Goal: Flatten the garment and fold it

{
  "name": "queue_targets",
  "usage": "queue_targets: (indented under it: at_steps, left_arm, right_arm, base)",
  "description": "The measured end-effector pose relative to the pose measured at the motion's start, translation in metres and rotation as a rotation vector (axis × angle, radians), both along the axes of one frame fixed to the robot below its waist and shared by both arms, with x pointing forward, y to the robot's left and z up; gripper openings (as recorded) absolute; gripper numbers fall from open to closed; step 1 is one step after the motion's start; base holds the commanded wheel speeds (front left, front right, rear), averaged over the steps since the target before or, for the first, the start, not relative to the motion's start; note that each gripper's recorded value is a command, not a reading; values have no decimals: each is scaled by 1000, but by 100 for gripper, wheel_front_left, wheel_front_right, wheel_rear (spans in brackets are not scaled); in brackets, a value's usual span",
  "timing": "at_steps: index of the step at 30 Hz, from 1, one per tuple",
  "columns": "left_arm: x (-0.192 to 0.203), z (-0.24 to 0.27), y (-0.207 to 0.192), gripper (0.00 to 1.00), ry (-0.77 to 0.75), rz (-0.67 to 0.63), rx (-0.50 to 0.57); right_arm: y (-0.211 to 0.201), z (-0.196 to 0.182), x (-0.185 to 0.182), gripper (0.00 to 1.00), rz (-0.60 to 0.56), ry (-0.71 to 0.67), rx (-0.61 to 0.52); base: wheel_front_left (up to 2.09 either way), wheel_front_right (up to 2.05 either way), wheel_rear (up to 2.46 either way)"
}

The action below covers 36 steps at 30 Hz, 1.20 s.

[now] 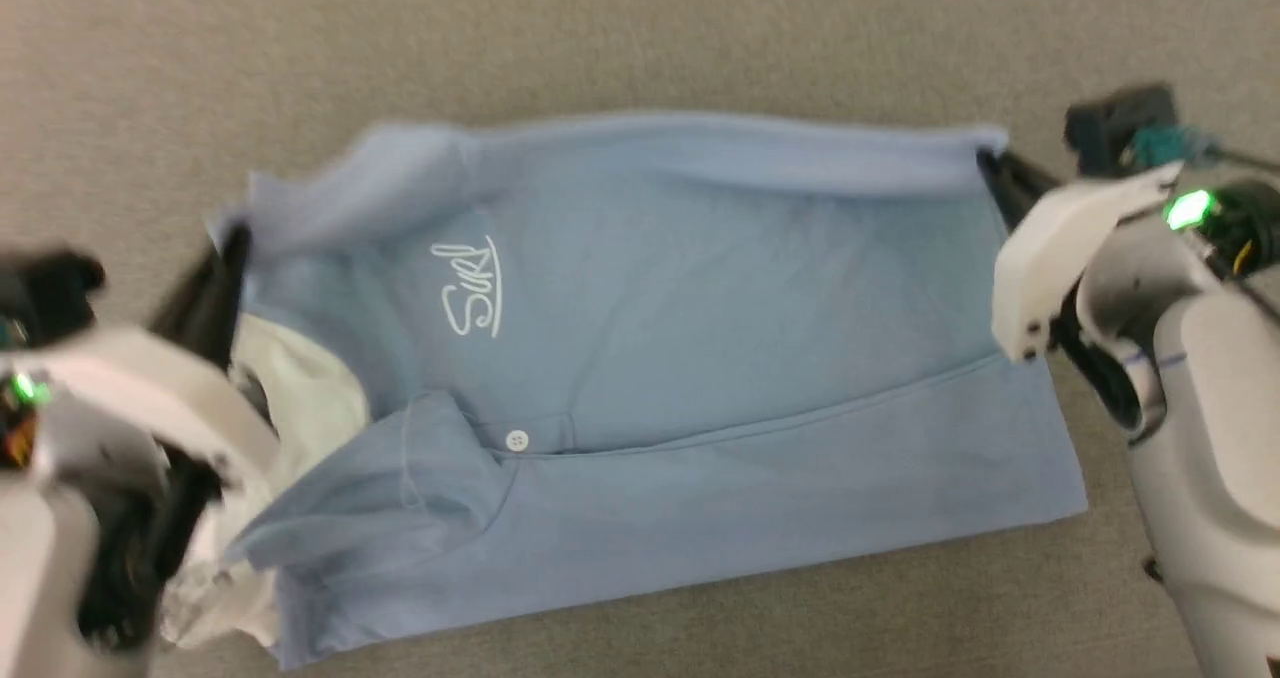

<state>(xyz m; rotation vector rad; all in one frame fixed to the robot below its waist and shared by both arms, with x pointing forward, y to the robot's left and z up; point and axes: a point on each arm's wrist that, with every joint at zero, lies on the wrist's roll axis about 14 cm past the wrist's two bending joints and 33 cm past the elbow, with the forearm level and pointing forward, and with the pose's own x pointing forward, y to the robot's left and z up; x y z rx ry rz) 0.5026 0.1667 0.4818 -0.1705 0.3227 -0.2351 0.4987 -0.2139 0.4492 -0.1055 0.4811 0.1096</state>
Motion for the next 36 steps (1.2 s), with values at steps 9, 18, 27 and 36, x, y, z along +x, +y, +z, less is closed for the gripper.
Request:
queue_targets:
  at_steps: [9,18,27,36]
  left_arm:
    - [-87,-20,9,0,141,72,-129]
    - [-152,-65,3,0,317,102,-195]
    - [-167,-96,23,0,369,182,-170]
    - [-164,-96,21,100,317,197,-171]
  right_arm:
    - [-9,-22,-42,0,34,102,-94]
    - [-4,-51,-70,0,64,268,-125]
    - [-15,-66,-85,0,18,361,-113]
    - [-14,-69,-100,100,-13,375,-67]
  base:
    - [0,0,0]
    - [0,0,0]
    - [0,0,0]
    - [0,0,0]
